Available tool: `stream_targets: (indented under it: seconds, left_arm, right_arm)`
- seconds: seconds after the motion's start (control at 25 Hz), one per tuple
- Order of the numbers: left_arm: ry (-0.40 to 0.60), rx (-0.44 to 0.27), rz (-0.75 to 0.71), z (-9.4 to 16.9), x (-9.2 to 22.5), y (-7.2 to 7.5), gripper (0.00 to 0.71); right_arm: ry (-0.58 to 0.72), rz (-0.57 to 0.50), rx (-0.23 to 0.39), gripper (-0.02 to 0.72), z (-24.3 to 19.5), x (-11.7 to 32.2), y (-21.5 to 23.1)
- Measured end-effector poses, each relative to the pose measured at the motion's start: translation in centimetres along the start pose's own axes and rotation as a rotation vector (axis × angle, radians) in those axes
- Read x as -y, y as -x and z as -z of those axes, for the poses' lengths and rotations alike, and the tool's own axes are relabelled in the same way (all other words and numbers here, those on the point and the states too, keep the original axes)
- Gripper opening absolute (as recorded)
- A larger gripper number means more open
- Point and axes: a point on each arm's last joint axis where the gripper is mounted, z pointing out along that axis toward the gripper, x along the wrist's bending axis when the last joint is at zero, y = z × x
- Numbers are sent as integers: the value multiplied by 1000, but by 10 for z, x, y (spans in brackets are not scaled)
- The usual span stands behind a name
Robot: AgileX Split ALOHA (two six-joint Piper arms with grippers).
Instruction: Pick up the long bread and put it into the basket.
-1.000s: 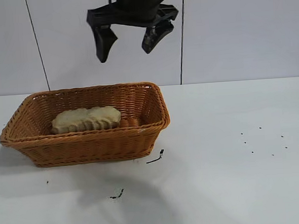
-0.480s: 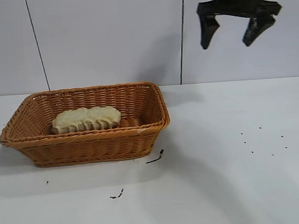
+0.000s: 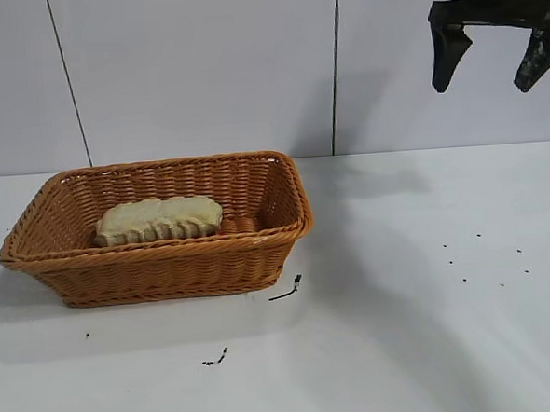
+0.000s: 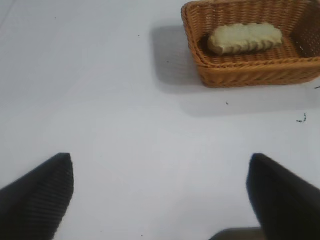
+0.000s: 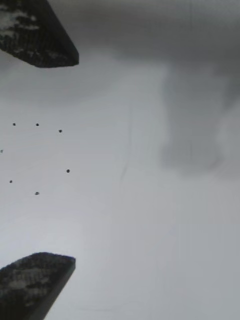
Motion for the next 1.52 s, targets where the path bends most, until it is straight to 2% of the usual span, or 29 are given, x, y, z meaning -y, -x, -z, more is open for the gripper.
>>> stream_targets:
  seconds: [0.16, 0.4, 0.72, 0.92, 1.24, 1.4, 1.52]
  left_arm:
    - [0, 0, 0, 0, 0, 0, 693]
    - [0, 0, 0, 0, 0, 0, 693]
    - [0, 0, 0, 0, 0, 0, 693]
    - [0, 0, 0, 0, 0, 0, 693]
    - [0, 0, 0, 0, 0, 0, 693]
    - [0, 0, 0, 0, 0, 0, 693]
    - [0, 0, 0, 0, 0, 0, 693]
  right_arm:
    - [-29, -3, 0, 690, 16, 21, -3]
    - [-87, -6, 1, 690, 46, 74, -9]
    - [-182, -6, 11, 690, 72, 173, -17]
    - [-175, -26, 14, 690, 86, 247, -23]
    - [101, -51, 33, 690, 104, 345, -31]
    - [395, -37, 46, 690, 131, 373, -35]
    - [550, -28, 51, 690, 141, 395, -38]
